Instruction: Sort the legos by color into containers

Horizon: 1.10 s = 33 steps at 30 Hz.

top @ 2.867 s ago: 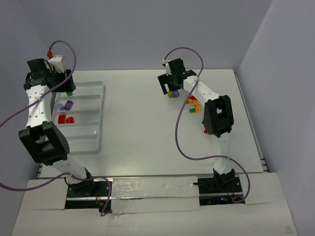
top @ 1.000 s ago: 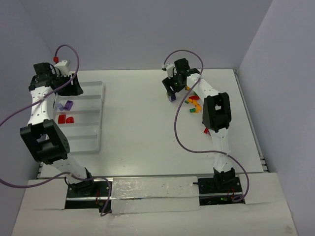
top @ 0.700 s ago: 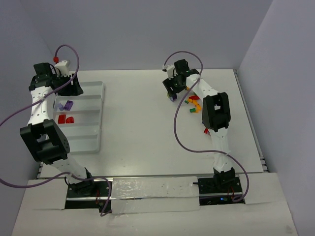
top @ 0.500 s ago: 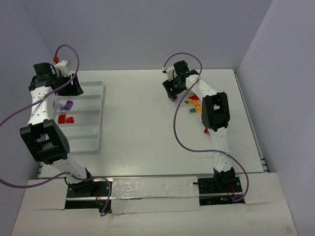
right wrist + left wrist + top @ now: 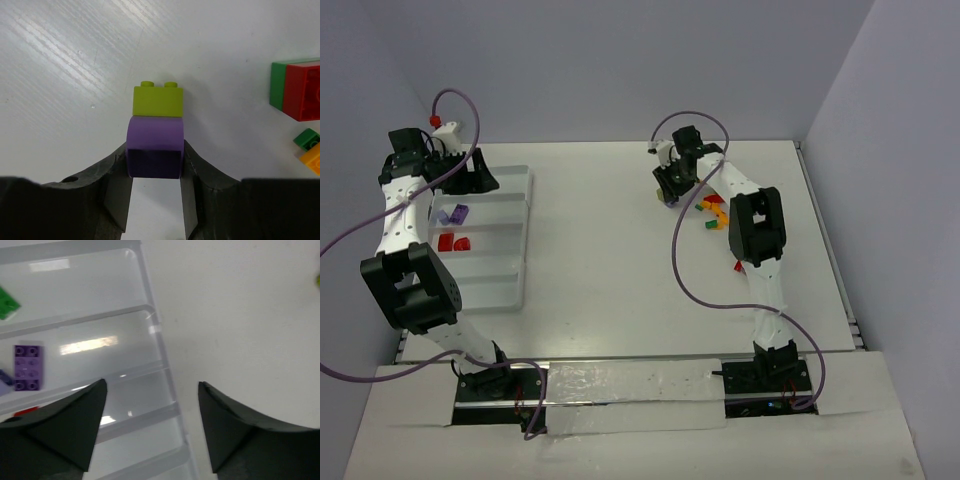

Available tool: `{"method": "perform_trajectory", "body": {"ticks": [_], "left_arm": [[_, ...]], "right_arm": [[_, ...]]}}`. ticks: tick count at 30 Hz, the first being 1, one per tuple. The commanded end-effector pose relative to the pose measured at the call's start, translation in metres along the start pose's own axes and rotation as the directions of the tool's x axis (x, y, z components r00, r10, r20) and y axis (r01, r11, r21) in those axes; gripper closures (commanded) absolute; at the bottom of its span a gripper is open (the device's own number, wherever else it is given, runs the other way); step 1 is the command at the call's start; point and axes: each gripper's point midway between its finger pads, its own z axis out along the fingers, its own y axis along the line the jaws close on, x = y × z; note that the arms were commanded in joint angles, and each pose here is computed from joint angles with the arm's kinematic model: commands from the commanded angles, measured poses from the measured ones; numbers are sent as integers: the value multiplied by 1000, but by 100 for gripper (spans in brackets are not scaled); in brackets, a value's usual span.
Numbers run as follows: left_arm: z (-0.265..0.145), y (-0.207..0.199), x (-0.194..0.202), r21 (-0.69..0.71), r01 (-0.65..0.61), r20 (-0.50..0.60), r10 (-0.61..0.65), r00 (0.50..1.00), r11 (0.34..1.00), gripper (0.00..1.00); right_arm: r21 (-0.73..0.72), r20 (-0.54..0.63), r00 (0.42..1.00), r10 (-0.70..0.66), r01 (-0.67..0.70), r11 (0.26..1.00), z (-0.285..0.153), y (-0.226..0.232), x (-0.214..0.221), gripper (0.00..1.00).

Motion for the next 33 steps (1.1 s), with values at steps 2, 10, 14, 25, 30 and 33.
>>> {"method": "perform_trajectory", "body": {"ticks": [2,10,14,25,30,33], "left_arm": [[-8,-38,-7,184,44,30,-50,998,982,12],[-22,-147,31,587,13,35,-41,999,810,10],[-26,-183,44,673,-56,62,20,998,738,10],[-38,-269,83,833,-144,71,155,985,534,17],[-43,-291,91,876,-138,61,177,982,462,18],[-43,-296,91,885,-134,56,183,982,445,18]], "right_arm": [[-77,89,996,-25,32,996,-36,22,-24,100],[-540,284,959,4,156,827,-140,151,-62,100],[-652,288,958,10,188,734,-164,201,-62,100],[-780,256,966,28,189,597,-195,269,-53,100],[-786,251,968,18,193,587,-199,273,-51,100],[-788,254,967,10,201,581,-200,276,-50,100]]}}
